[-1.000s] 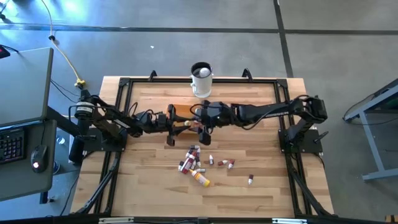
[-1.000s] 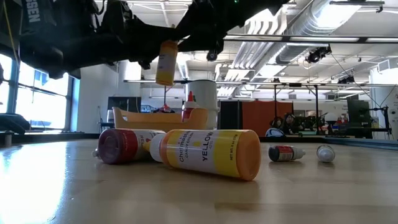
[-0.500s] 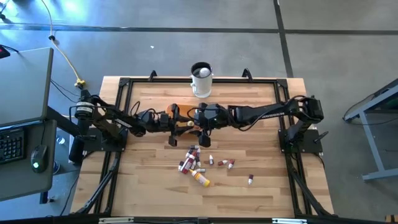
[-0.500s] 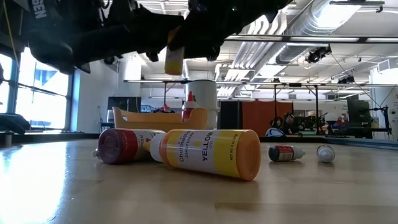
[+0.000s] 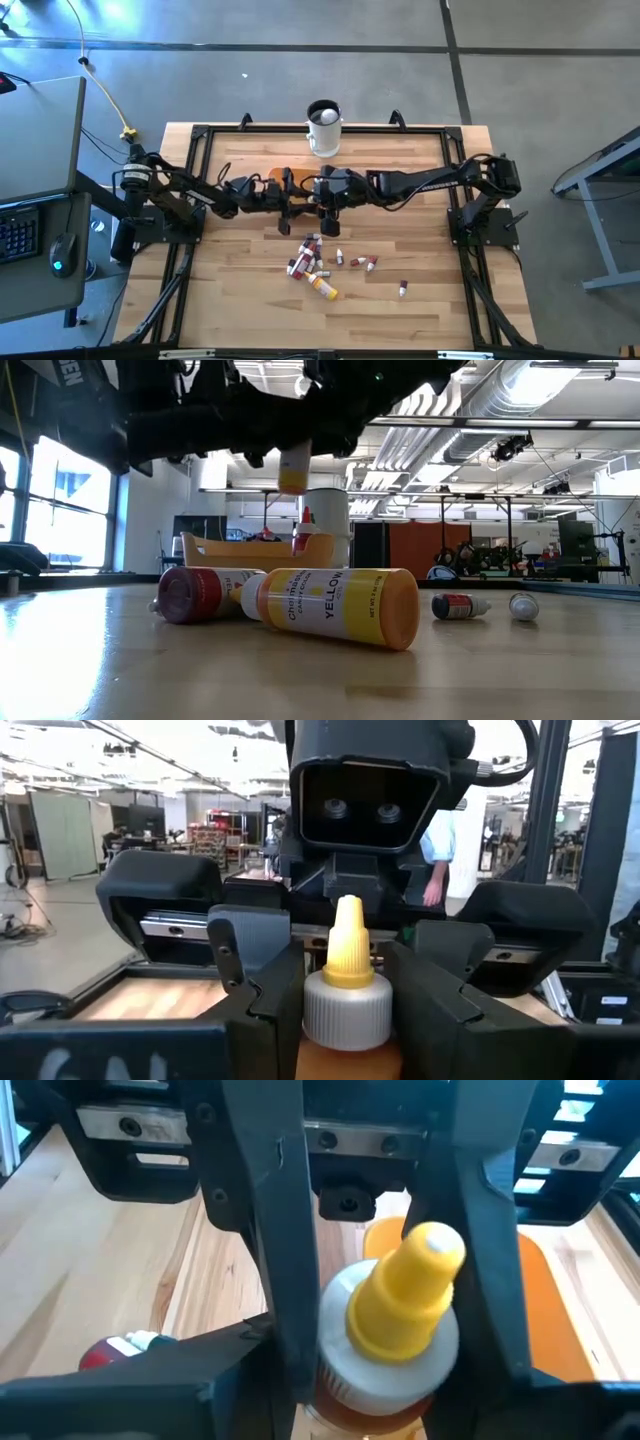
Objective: Pick & Place food coloring
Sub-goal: Put the large yellow food coloring bottle into the yellow bin
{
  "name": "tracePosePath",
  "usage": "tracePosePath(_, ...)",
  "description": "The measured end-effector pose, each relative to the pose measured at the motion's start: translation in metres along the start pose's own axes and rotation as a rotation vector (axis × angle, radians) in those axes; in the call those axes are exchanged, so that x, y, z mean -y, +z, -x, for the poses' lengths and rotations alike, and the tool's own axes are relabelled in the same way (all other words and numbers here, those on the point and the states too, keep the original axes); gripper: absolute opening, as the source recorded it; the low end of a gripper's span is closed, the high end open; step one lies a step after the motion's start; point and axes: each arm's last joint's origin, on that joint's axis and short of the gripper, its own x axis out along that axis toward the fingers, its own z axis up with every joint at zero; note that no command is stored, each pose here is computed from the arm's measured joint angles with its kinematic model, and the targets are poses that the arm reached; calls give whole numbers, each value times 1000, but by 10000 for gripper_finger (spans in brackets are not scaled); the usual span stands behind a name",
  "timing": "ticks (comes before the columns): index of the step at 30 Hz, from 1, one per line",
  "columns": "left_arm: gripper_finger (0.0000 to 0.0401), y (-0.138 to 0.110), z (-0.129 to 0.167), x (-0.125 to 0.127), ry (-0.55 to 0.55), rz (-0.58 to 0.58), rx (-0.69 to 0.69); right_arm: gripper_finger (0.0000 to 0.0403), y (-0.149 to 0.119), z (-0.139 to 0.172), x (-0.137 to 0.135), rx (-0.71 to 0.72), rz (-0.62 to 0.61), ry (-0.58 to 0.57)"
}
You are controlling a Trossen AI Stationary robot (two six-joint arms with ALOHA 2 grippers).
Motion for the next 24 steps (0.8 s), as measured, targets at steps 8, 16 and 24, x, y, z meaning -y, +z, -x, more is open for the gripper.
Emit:
tracePosePath(8,136,-5,0,-1,32,-4,-58,156,-4,0,0,-41,-9,-7)
tracePosePath(16,195,-11,1,-2,51,5,-116,137,-9,0,0,-94,-49,-6)
tracePosePath(24,186,-14,1,-2,50,13,-145,151,-11,1,0,-114,-48,-22)
